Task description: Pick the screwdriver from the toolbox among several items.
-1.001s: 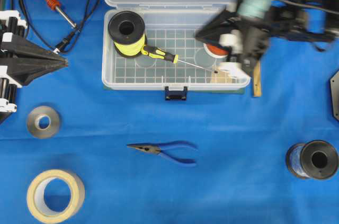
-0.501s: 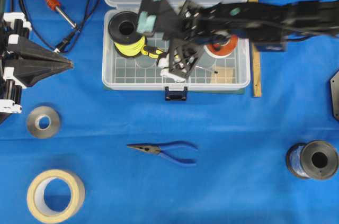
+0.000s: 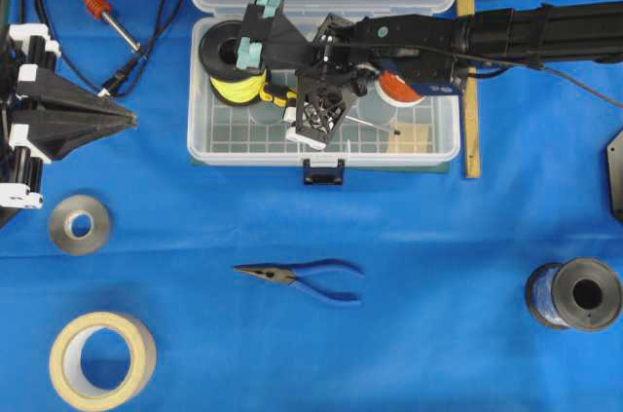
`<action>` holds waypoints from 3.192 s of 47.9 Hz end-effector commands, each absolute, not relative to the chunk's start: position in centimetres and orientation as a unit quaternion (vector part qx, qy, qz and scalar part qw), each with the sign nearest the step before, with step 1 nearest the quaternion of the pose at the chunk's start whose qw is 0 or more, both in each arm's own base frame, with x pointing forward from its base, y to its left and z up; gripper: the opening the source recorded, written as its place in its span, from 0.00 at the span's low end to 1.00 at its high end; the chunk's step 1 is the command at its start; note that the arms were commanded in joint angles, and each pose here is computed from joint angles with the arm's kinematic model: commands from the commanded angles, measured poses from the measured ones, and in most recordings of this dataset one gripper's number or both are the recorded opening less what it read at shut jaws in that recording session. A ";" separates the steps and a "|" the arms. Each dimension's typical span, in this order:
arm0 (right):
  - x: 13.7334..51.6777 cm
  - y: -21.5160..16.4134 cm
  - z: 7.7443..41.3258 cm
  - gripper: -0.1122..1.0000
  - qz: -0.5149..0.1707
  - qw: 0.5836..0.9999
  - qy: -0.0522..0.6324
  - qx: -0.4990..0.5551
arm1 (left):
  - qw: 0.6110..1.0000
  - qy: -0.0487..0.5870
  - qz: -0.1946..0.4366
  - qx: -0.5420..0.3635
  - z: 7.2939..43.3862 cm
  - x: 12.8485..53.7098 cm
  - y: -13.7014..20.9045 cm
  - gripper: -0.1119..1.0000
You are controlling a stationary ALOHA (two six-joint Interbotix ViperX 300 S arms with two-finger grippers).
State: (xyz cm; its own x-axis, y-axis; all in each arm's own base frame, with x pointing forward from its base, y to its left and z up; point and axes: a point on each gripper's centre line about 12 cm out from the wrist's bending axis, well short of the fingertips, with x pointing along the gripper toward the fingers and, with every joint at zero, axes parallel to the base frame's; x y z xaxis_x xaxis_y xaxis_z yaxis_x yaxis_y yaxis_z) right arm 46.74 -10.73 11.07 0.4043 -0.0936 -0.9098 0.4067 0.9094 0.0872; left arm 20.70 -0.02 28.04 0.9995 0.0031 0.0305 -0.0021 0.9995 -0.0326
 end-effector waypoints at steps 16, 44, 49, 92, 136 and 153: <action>46.6 -10.4 16.4 0.34 -0.152 0.842 0.491 0.160 | 1.000 -0.020 0.001 -0.017 28.4 20.8 0.0 0.10; 42.9 1.3 29.4 0.34 -0.067 0.884 0.436 0.156 | 1.000 -0.024 0.001 -0.019 28.6 20.8 0.0 0.10; 43.8 4.4 28.2 0.34 -0.052 0.883 0.436 0.164 | 1.000 -0.024 0.001 -0.018 28.6 20.8 0.0 0.10; 51.0 7.4 13.2 0.35 -0.077 0.837 0.515 0.171 | 0.999 -0.026 0.001 -0.019 28.6 20.7 0.0 0.10; 34.9 5.4 30.1 0.78 -0.123 0.907 0.398 0.066 | 0.999 -0.024 0.001 -0.025 28.6 20.5 0.0 0.10; 23.0 3.2 27.8 0.78 -0.102 0.940 0.316 0.078 | 0.999 -0.024 -0.001 -0.027 28.5 20.6 -0.1 0.10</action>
State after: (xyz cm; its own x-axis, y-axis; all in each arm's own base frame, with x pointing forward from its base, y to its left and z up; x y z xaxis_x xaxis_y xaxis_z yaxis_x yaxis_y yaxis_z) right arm 25.04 3.93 28.19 0.7483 -0.1483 -0.6466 0.2556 0.9639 0.0748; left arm 20.41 -0.05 28.19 0.9993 0.0014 0.0382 0.0005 0.9987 -0.0511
